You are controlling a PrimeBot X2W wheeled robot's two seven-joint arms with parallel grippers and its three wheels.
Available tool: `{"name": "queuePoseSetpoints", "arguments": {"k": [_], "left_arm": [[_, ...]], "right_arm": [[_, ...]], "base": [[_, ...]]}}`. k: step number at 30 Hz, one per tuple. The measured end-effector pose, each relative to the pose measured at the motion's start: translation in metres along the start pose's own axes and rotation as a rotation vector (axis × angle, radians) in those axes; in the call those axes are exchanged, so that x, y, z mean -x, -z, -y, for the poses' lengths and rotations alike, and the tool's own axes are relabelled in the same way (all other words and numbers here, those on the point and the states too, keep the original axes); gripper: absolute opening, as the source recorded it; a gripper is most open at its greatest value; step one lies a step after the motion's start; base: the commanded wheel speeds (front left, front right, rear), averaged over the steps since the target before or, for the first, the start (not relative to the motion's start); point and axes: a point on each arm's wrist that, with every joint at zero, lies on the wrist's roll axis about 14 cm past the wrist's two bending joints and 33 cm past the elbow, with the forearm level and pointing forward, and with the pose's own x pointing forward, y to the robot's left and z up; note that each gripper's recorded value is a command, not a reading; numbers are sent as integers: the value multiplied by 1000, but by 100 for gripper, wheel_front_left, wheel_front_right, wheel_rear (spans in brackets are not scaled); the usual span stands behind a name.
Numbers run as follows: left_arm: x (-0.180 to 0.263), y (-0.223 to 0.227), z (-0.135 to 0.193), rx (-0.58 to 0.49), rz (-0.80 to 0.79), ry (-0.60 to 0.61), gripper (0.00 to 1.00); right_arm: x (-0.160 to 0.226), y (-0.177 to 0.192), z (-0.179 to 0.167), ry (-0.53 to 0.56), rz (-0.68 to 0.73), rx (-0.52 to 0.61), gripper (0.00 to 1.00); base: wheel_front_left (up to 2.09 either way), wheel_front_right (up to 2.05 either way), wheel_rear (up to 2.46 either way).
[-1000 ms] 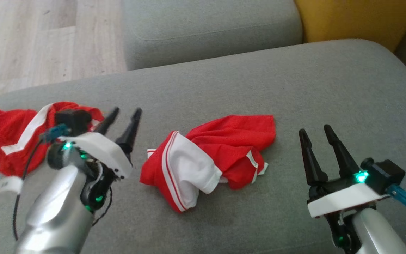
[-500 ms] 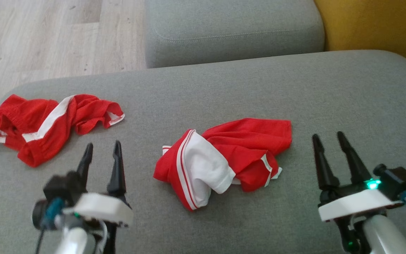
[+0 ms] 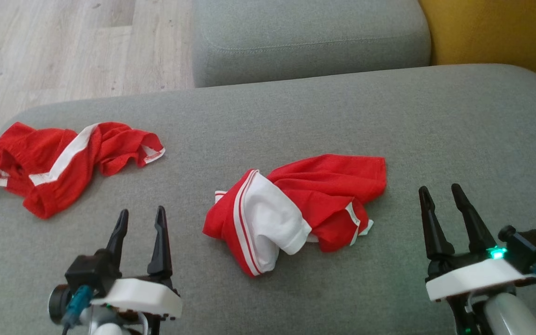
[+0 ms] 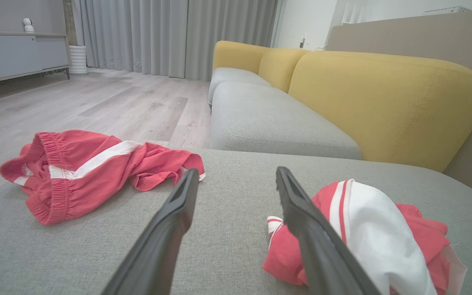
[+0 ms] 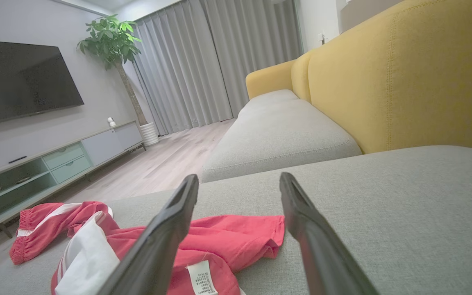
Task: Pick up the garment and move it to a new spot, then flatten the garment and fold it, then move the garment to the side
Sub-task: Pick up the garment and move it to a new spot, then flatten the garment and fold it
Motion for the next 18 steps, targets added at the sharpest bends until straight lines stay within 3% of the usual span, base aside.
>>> {"name": "queuePoseSetpoints", "arguments": {"k": [13, 15, 18], "left_arm": [[-14, -1, 16, -4, 9, 85, 100], [-18, 2, 24, 8, -15, 124, 100], [-26, 15, 54, -1, -138, 288, 100]], "right_arm": [[5, 3, 5, 21, -7, -2, 100], [6, 3, 6, 24, -7, -3, 100], [5, 2, 5, 22, -5, -3, 100]], "base": [[0, 0, 0], [0, 0, 0], [0, 0, 0]]}}
